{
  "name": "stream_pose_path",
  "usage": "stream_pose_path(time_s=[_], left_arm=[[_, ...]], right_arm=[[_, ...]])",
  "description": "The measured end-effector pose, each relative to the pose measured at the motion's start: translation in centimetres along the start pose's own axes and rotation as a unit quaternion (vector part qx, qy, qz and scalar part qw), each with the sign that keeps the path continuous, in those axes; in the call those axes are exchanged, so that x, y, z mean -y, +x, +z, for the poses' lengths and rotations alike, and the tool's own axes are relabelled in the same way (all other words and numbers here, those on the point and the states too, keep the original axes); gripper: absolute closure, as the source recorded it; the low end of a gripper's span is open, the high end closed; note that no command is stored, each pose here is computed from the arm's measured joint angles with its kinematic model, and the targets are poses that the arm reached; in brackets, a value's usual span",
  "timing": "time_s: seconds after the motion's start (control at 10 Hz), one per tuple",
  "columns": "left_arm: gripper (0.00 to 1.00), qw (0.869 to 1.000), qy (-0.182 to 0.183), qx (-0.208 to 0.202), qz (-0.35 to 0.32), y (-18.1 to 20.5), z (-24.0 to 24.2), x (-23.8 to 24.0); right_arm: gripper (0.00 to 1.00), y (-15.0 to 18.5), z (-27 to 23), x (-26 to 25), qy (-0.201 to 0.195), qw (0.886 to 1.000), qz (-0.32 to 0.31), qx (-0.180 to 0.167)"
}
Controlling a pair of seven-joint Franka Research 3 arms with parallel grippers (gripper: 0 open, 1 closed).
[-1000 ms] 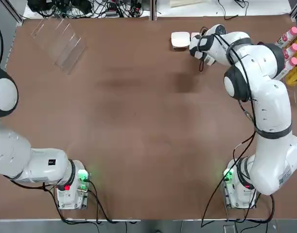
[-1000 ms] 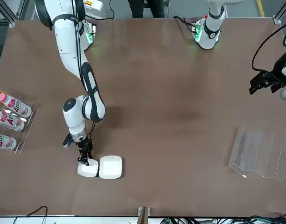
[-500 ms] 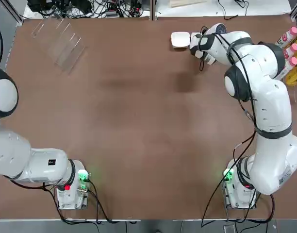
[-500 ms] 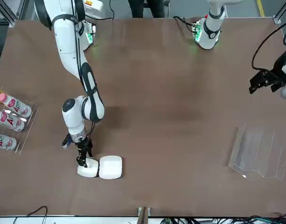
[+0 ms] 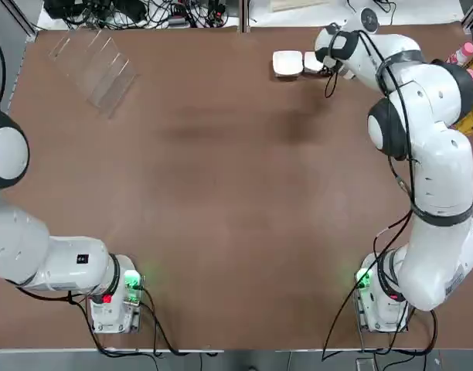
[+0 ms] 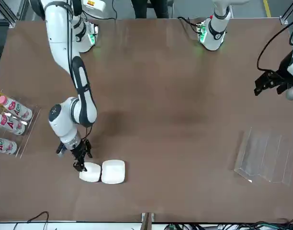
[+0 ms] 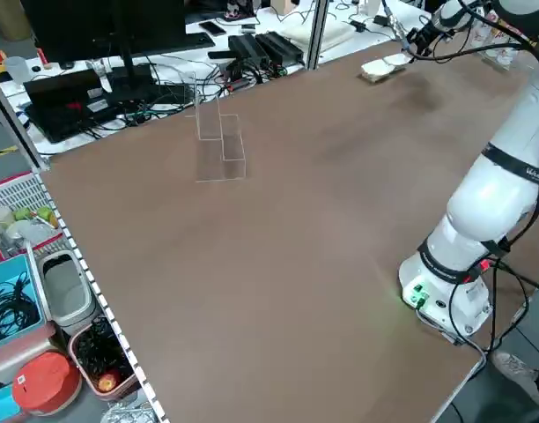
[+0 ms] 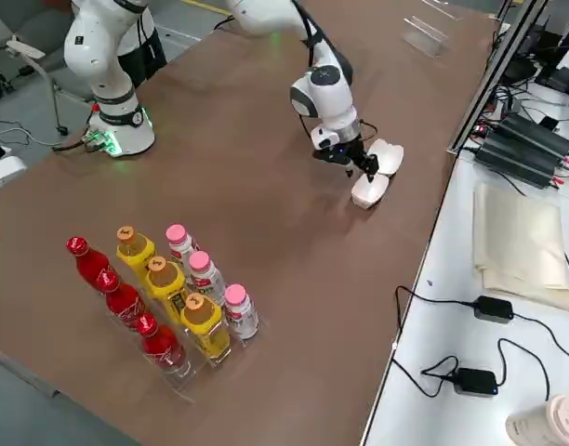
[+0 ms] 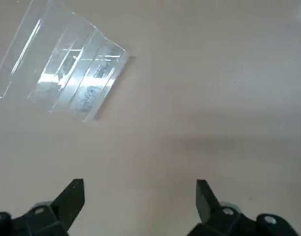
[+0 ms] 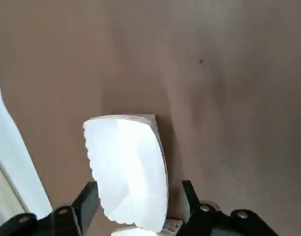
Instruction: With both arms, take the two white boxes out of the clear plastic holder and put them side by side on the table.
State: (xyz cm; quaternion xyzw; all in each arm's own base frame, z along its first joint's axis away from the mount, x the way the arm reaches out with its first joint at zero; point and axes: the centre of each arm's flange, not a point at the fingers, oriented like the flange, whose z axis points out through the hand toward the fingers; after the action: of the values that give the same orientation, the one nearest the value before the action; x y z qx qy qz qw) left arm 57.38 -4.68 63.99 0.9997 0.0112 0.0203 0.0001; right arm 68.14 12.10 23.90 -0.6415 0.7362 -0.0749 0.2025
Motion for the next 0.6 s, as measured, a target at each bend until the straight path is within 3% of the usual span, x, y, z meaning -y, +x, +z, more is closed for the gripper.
stream_pose_path(time_s=[0.2, 0.3, 0.5, 0.6], left_arm=[[0.0, 1.0, 0.0, 0.0, 0.001, 0.0, 0.0, -0.1], [0.0, 1.0, 0.0, 0.001, 0.0, 0.0, 0.0, 0.0], [0.0, 1.0, 0.0, 0.001, 0.001, 0.0, 0.0, -0.1], [0.0, 1.0, 0.0, 0.001, 0.001, 0.0, 0.1, -0.2]], right_arm=[[0.08, -1.1, -2.9, 1.1, -0.031, 0.996, -0.08, 0.001], [0.0, -1.1, -4.8, 1.7, -0.059, 0.989, -0.135, 0.001], [0.0, 0.1, -9.4, 3.2, -0.103, 0.958, -0.267, 0.006], [0.0, 1.1, -11.8, 4.0, -0.108, 0.936, -0.335, 0.022]])
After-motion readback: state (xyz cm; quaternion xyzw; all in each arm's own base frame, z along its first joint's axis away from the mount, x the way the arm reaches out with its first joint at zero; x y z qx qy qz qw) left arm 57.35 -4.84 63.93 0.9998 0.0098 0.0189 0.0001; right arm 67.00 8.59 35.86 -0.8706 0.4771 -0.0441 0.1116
